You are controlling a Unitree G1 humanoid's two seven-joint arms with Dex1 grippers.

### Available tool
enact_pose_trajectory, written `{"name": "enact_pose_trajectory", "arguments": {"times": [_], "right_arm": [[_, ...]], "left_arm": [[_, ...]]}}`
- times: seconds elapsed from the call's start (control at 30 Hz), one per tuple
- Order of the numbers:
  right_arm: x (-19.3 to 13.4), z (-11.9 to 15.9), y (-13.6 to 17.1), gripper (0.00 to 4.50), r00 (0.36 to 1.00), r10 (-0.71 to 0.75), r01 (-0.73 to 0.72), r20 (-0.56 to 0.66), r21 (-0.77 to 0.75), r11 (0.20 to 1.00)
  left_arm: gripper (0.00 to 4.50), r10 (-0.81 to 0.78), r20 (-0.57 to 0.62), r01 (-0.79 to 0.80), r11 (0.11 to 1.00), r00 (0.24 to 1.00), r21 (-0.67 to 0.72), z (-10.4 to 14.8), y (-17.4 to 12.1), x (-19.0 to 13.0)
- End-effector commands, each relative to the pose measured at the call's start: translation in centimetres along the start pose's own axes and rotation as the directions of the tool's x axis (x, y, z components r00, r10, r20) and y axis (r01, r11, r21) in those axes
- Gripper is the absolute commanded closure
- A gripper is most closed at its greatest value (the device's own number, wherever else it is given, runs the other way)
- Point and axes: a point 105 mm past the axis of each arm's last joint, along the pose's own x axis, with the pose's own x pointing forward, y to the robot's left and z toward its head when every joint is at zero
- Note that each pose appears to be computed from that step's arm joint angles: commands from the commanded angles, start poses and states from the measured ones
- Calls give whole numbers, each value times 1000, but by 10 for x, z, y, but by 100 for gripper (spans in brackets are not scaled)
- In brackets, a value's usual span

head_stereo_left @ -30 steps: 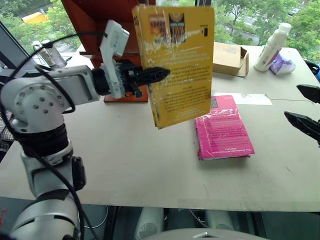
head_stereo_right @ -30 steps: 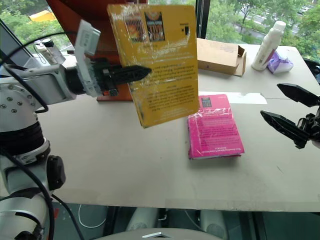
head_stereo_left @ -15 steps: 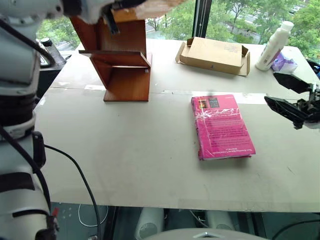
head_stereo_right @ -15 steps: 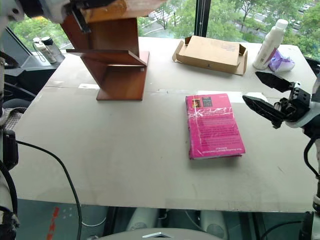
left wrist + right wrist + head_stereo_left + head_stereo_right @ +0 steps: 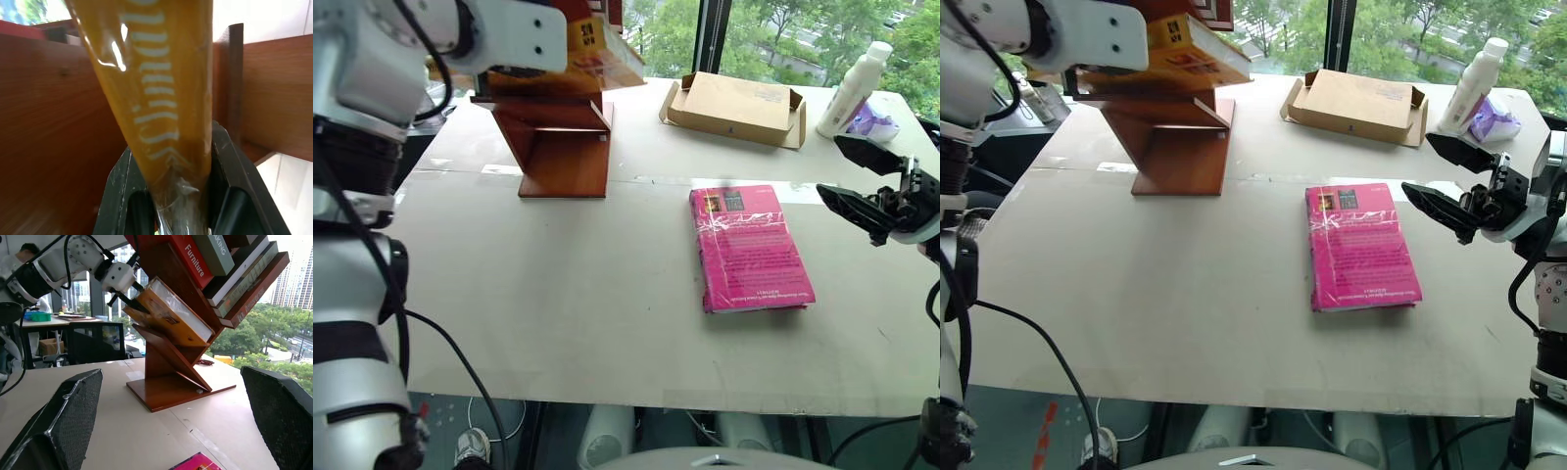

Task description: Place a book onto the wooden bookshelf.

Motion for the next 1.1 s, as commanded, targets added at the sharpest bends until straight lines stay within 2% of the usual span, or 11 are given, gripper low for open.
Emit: {"name": "enact_pose_trajectory", "arguments": {"times": [0.03, 0.1, 0.17, 0.27, 0.4, 0.43, 0.7, 0.77, 0.87, 0.97, 1.1], "right_arm": [[-3, 15, 6, 0, 1000, 10, -9, 9, -58, 998], [-3, 16, 6, 0, 1000, 3, -3, 7, -64, 998], [-2, 17, 8, 0, 1000, 4, -3, 8, -68, 998], [-2, 18, 10, 0, 1000, 7, -6, 6, -70, 997], [-4, 23, 9, 0, 1000, -5, 5, 3, -86, 996], [-5, 25, 8, 0, 1000, -6, 7, 4, -89, 996], [-3, 40, 4, 0, 999, 7, -4, 36, -83, 997], [0, 42, 3, 0, 999, 16, -13, 41, -78, 997], [4, 42, 3, 0, 999, 32, -29, 41, -65, 997], [5, 41, 3, 0, 999, 34, -33, 28, -52, 998], [0, 39, 6, 0, 999, 21, -22, -32, -38, 999]], "left_arm": [[385, 25, -114, -26, 1000, 993, -5, -18, 10, 9], [385, 13, -127, -15, 1000, 992, -14, -13, 11, 21], [288, -9, -128, 7, 1000, 992, -21, -11, 11, 26], [197, 35, -124, -41, 998, 992, -44, -14, 20, 23], [25, 93, -117, -105, 990, 989, -95, -26, 33, -3], [8, 101, -100, -113, 986, 990, -123, -28, 34, -13], [8, 110, 308, 47, 886, 945, -462, 18, 6, -89], [8, 125, 459, 126, 869, 879, -478, 44, -3, -102], [8, 122, 716, 342, 815, 687, -467, 91, -21, -122], [8, 175, 782, 453, 731, 599, -510, 112, -32, -119], [8, 323, 774, 532, 580, 545, -617, 125, -58, -89]]}}
